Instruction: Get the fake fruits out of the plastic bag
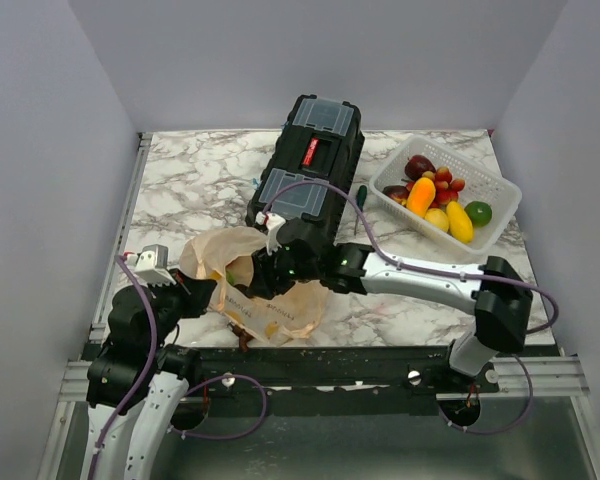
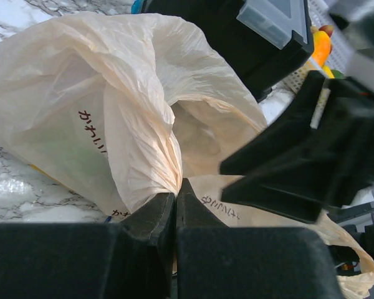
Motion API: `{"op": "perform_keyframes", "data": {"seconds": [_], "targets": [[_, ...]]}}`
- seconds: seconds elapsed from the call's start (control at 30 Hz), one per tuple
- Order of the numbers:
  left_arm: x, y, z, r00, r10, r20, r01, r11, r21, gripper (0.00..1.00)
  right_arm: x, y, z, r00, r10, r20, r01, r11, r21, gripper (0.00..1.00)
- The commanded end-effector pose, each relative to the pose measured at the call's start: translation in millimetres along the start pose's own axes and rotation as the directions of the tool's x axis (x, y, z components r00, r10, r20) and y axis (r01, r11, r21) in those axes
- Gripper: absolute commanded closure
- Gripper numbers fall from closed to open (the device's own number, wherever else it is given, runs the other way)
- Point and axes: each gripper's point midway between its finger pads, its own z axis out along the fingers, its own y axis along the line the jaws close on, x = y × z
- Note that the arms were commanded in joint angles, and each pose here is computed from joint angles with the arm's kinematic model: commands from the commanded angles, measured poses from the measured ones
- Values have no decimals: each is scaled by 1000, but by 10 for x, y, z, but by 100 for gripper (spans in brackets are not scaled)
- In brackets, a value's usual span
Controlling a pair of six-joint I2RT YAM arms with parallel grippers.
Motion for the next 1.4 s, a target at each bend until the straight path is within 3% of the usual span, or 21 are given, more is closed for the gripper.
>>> {"op": "perform_keyframes", "data": {"seconds": [0.0,0.17,0.47,0.77,0.97,1.37], "targets": [[10,-126,-63,1000,25,0,-25,997,74,100,-120,-239,250,994,77,73,-85,990,117,58],[7,-144,-79,1000,29,5,-30,996,85,100,60,-591,556,996,68,66,-82,968,236,58],[12,-176,-96,999,39,6,-39,994,105,100,86,-637,1059,997,37,74,-49,983,177,47],[29,-190,-77,999,45,-4,-44,992,117,100,-28,-456,1290,991,-28,127,23,999,42,22],[34,-192,-69,999,45,-8,-44,992,119,100,67,-491,1473,993,-39,108,36,999,26,8],[32,-182,-53,999,43,-8,-42,993,113,100,492,-891,1749,1000,-29,12,27,990,140,5]]}}
